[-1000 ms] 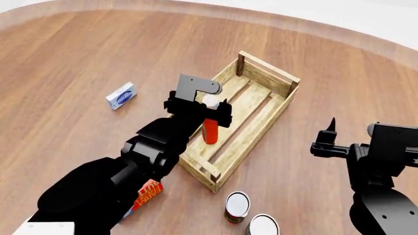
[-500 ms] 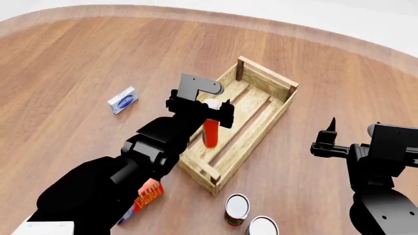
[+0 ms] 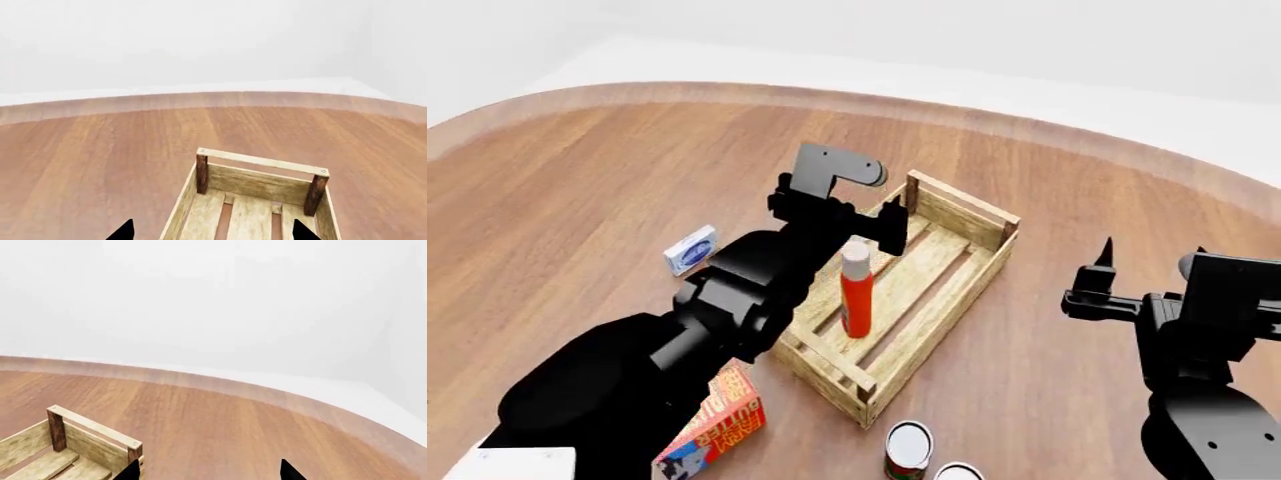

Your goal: Pick up the ketchup, and put it in the wooden tray.

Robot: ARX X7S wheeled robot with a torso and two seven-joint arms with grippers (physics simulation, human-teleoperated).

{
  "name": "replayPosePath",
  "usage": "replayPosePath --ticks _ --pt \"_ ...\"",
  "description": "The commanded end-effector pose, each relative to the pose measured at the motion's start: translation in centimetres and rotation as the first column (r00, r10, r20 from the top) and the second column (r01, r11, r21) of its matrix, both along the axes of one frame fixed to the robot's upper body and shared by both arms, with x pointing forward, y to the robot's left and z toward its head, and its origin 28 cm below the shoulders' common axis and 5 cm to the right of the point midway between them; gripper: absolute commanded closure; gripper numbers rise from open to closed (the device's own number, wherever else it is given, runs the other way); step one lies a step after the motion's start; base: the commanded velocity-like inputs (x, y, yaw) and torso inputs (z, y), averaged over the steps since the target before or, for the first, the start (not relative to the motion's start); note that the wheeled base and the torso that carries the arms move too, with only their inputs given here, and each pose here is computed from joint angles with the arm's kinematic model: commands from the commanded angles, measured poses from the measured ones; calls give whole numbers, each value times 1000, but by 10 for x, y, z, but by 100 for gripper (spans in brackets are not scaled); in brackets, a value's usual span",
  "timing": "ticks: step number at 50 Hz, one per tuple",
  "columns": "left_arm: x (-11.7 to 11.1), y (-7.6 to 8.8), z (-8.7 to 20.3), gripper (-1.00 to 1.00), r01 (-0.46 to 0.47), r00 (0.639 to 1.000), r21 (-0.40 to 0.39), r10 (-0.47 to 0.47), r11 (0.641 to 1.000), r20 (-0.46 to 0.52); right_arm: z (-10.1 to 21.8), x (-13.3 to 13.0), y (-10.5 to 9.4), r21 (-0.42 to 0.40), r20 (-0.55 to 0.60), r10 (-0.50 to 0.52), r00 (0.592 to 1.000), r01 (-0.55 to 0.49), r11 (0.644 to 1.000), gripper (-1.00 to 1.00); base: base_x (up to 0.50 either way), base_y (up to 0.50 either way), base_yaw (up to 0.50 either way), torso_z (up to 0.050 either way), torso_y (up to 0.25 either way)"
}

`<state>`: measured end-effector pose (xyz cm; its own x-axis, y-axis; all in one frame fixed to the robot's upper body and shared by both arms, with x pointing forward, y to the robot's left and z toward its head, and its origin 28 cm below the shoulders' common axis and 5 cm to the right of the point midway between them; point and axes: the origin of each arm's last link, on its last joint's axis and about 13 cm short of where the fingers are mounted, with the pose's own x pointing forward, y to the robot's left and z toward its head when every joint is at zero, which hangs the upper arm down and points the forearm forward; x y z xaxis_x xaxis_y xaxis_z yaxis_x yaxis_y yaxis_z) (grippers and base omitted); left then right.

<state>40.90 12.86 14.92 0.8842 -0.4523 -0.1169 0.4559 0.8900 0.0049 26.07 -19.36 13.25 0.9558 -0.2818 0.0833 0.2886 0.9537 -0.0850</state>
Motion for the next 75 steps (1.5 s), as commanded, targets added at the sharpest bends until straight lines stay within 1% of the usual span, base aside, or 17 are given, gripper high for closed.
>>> replayPosePath --ticks 1,7,11,15,17,20,21,25,26,28,32,33,37,40,45,52,75 --pt "3 -2 11 -100 15 1000 -29 -14 999 28 0 0 0 -2 5 3 1000 -3 1000 -100 0 0 0 -2 178" --pt "8 -2 31 -100 20 993 -85 -10 996 116 0 0 0 -4 18 12 1000 -12 1000 -100 0 0 0 -2 178" --pt "13 1 45 -100 0 981 -125 24 992 192 0 1 0 -14 34 24 999 -24 1000 -100 0 0 0 -2 178" --pt "16 10 50 -100 -37 962 -157 78 987 261 0 1 0 -33 55 40 998 -39 999 -100 0 0 0 -2 170" --pt "6 19 51 -100 -55 953 -174 103 983 285 0 1 -1 -40 61 47 997 -45 998 -100 0 0 0 -2 139" --pt "-18 38 47 -100 -102 934 -189 160 977 321 11 -7 8 -55 38 122 992 -119 991 -100 0 0 0 -2 77" --pt "-24 43 45 -100 -118 930 -193 177 974 323 14 -11 8 -49 56 95 994 -93 995 -100 0 0 0 -2 61" --pt "-52 65 31 -100 -209 915 -216 268 954 300 15 -2 21 -72 60 74 996 -69 995 -100 0 0 0 0 0" --pt "-58 69 27 -100 -231 909 -218 291 948 298 16 -4 21 -61 52 124 991 -120 991 -100 0 0 0 0 0" --pt "-75 79 19 -100 -277 893 -220 335 935 300 18 -11 20 -60 52 156 986 -153 986 -100 0 0 0 0 0" --pt "-101 92 8 -100 -340 879 -235 397 910 264 22 -18 24 -78 61 164 985 -159 984 -100 0 0 0 0 0" --pt "-106 95 6 -100 -355 876 -239 411 904 252 26 -19 25 -101 66 159 985 -152 983 -100 0 0 0 0 0" --pt "-124 103 0 -100 -397 866 -255 452 882 214 24 -6 42 -128 86 167 982 -155 980 -100 0 0 0 0 0" --pt "-135 107 -3 -100 -415 861 -263 470 871 195 20 -14 46 -120 118 169 978 -155 981 -100 0 0 0 0 0" --pt "-149 110 -3 -100 -424 855 -278 482 862 190 17 -43 42 -100 155 166 974 -152 983 -100 0 0 0 0 0" --pt "-169 111 -6 -100 -423 852 -294 486 857 192 11 -70 47 -101 154 169 973 -155 983 -100 0 0 0 0 0" --pt "-188 120 -19 -100 -452 837 -300 516 840 184 -2 -77 59 -77 153 159 975 -149 986 -100 0 0 0 0 0"
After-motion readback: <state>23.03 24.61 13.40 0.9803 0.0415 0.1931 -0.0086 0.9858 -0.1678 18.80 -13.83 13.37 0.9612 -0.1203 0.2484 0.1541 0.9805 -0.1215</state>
